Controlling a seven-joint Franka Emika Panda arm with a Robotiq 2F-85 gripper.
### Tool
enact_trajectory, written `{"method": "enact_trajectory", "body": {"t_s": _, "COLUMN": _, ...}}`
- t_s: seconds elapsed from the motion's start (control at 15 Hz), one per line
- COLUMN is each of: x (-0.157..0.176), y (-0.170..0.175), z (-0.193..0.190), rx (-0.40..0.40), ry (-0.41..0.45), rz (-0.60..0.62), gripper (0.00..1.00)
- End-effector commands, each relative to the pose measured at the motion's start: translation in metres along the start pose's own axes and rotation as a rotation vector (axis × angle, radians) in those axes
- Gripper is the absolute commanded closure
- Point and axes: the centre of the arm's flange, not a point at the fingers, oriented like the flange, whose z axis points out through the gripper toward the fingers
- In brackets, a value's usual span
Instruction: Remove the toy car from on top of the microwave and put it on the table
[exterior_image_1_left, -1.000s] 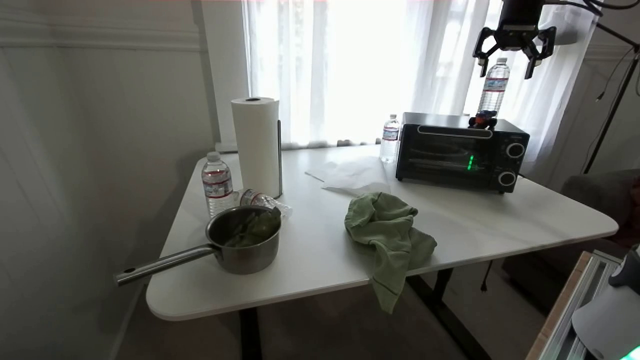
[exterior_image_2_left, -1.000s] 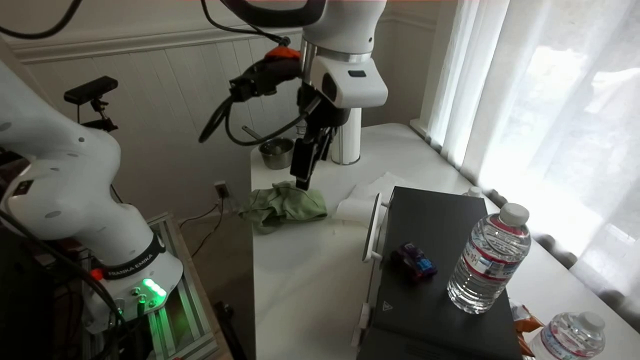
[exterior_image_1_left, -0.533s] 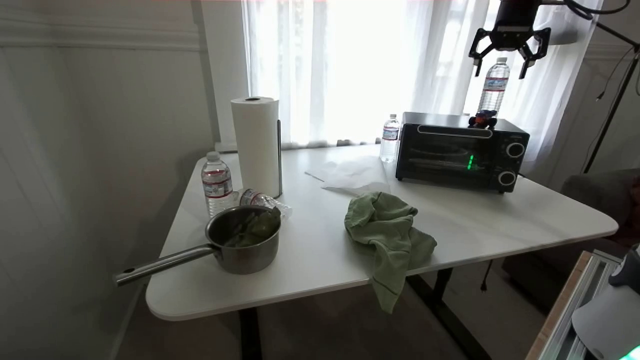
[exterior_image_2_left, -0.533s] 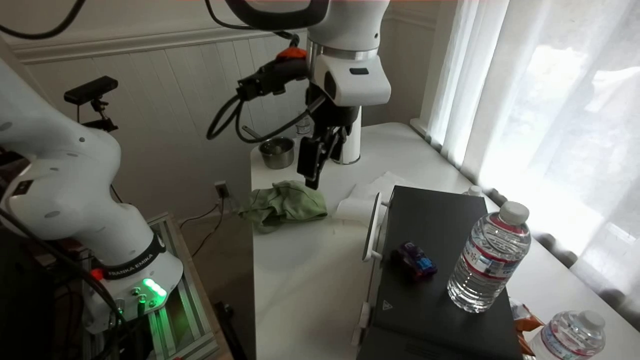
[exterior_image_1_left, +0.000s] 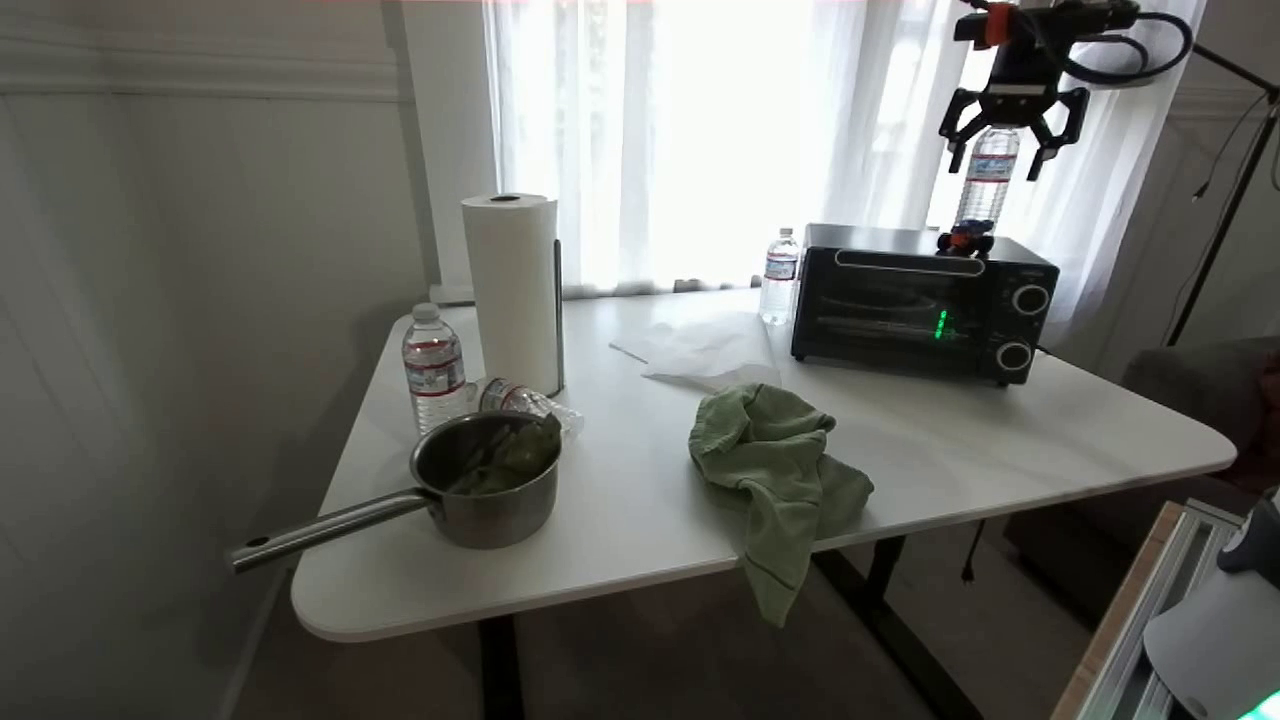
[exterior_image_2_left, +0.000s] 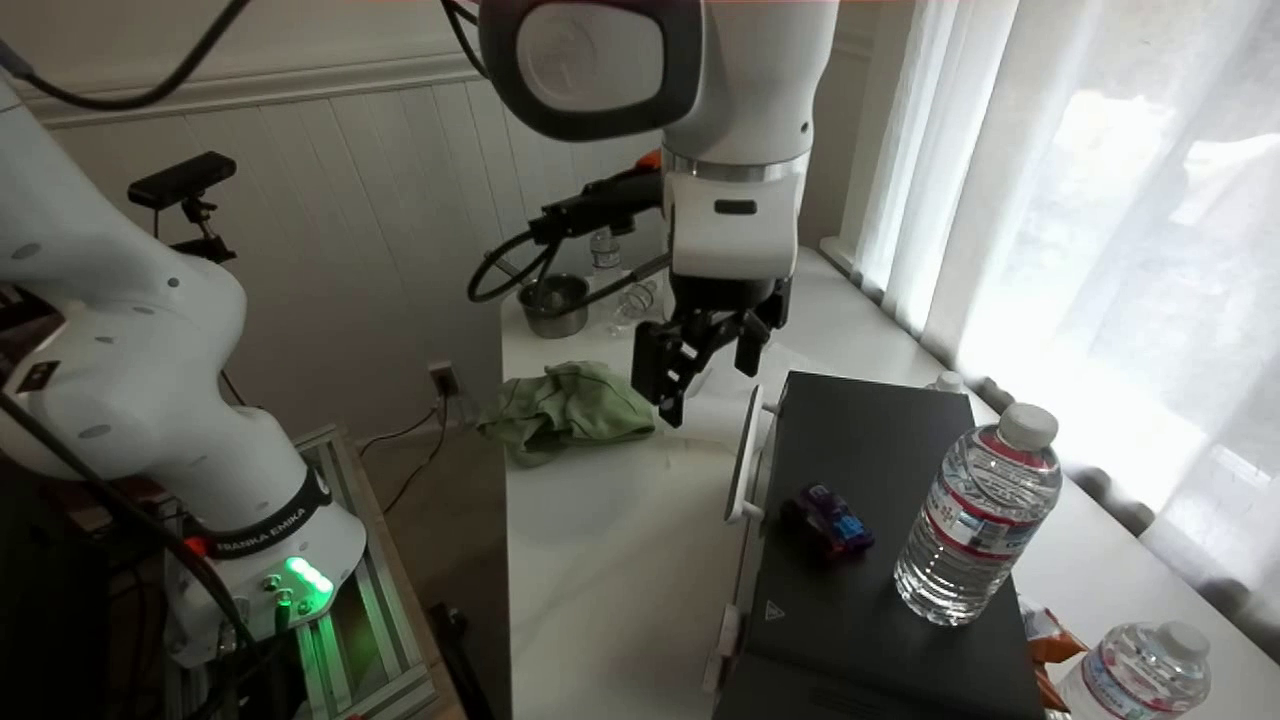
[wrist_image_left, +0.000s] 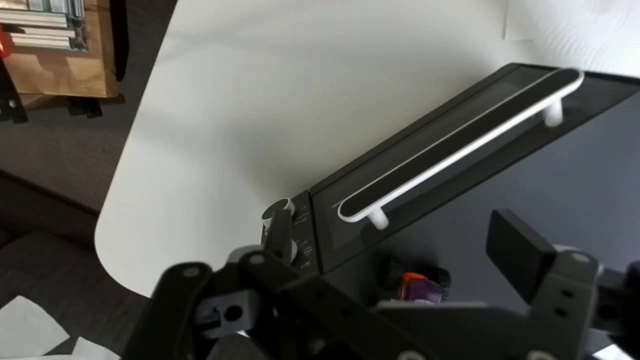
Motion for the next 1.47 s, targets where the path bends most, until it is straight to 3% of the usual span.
{"method": "enact_trajectory", "body": {"t_s": 0.0, "x": 0.020, "y": -0.008, "z": 0.012, "rx": 0.013, "ry": 0.039, "rz": 0.140, "gripper": 0.00}}
{"method": "enact_trajectory", "body": {"t_s": 0.47, "x": 0.051, "y": -0.022, "z": 0.032, "rx": 0.030, "ry": 0.080, "rz": 0.252, "gripper": 0.00}}
{"method": "enact_trajectory", "body": {"t_s": 1.0, "x": 0.071, "y": -0.038, "z": 0.049, "rx": 0.042, "ry": 0.129, "rz": 0.250, "gripper": 0.00}}
{"method": "enact_trajectory", "body": {"t_s": 1.07, "x": 0.072, "y": -0.040, "z": 0.051, "rx": 0.040, "ry": 0.135, "rz": 0.251, "gripper": 0.12}}
{"method": "enact_trajectory", "body": {"t_s": 1.2, "x": 0.074, "y": -0.043, "z": 0.054, "rx": 0.038, "ry": 0.141, "rz": 0.250, "gripper": 0.26}}
{"method": "enact_trajectory", "body": {"t_s": 1.4, "x": 0.077, "y": -0.046, "z": 0.059, "rx": 0.032, "ry": 0.152, "rz": 0.258, "gripper": 0.40}}
